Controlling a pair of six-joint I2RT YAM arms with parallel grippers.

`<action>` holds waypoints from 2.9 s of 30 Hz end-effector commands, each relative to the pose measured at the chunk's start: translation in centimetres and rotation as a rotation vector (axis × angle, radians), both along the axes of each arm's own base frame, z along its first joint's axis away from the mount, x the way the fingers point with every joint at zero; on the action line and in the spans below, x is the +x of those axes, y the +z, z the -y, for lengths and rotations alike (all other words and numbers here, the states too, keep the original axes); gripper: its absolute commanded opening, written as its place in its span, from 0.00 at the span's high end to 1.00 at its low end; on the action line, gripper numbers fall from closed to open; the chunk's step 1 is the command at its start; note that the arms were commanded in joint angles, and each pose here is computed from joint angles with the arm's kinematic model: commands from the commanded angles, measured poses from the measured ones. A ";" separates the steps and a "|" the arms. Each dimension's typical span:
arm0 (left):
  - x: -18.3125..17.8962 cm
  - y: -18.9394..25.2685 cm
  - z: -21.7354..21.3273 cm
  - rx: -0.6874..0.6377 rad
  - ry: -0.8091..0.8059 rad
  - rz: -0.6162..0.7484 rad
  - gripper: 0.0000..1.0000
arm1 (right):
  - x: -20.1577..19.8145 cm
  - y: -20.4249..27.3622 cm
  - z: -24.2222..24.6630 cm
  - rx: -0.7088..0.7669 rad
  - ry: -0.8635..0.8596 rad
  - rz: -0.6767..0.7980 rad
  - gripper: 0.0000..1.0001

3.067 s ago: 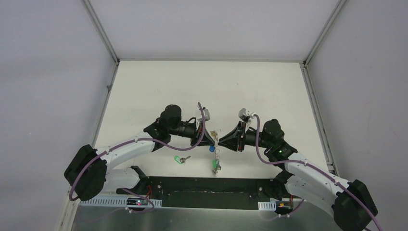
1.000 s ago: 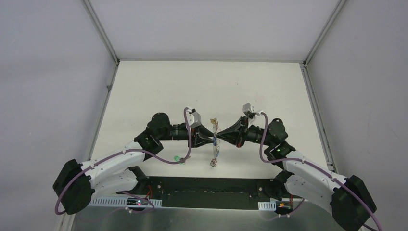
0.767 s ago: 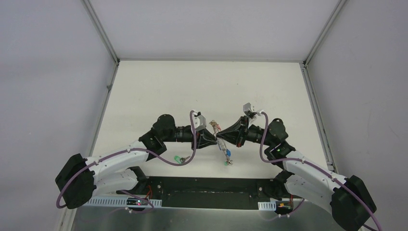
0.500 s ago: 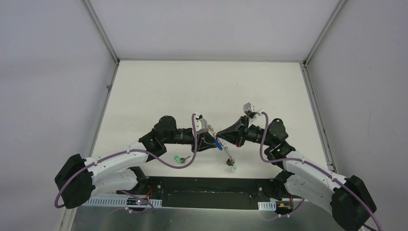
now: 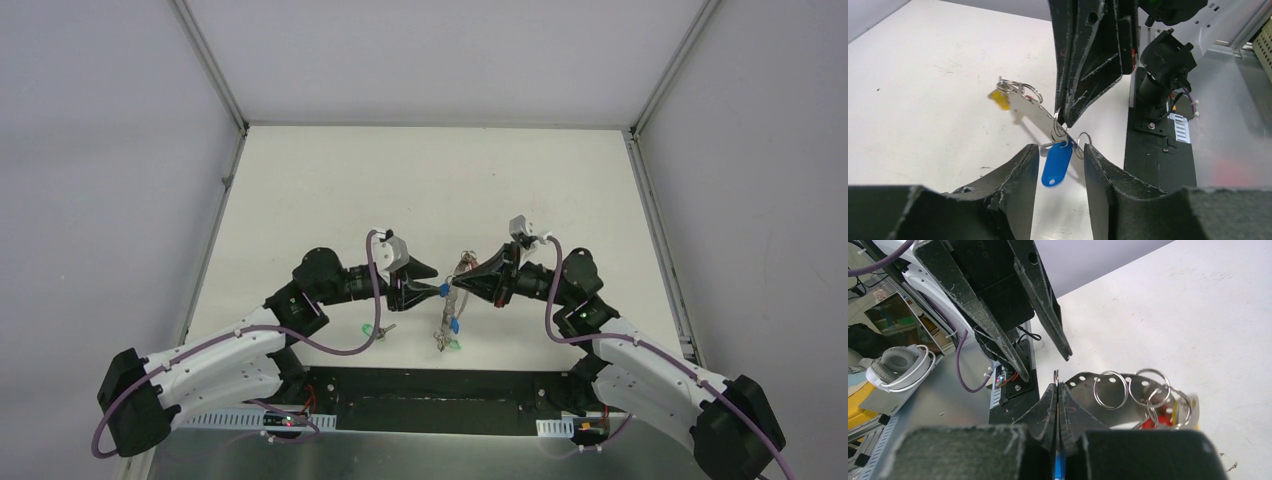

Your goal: Put the keys on the keyring

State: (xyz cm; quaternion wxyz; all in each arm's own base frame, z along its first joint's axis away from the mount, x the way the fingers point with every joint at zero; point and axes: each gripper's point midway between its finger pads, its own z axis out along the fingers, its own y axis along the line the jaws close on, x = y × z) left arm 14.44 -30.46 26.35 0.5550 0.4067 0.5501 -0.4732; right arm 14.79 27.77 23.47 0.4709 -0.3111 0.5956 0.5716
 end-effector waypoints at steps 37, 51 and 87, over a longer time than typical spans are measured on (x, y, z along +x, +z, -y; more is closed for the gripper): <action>0.0 1.6 2.9 -0.030 -0.179 -0.164 0.82 | -0.7 0.5 0.2 0.006 0.027 0.057 1.00; 1.3 0.3 2.6 -0.011 -0.114 -0.213 1.00 | -0.2 0.2 0.3 -0.001 -0.006 0.039 0.89; 12.6 -11.4 7.9 0.384 0.222 -0.567 1.00 | 2.8 -7.1 7.1 -0.205 -0.499 -0.279 0.01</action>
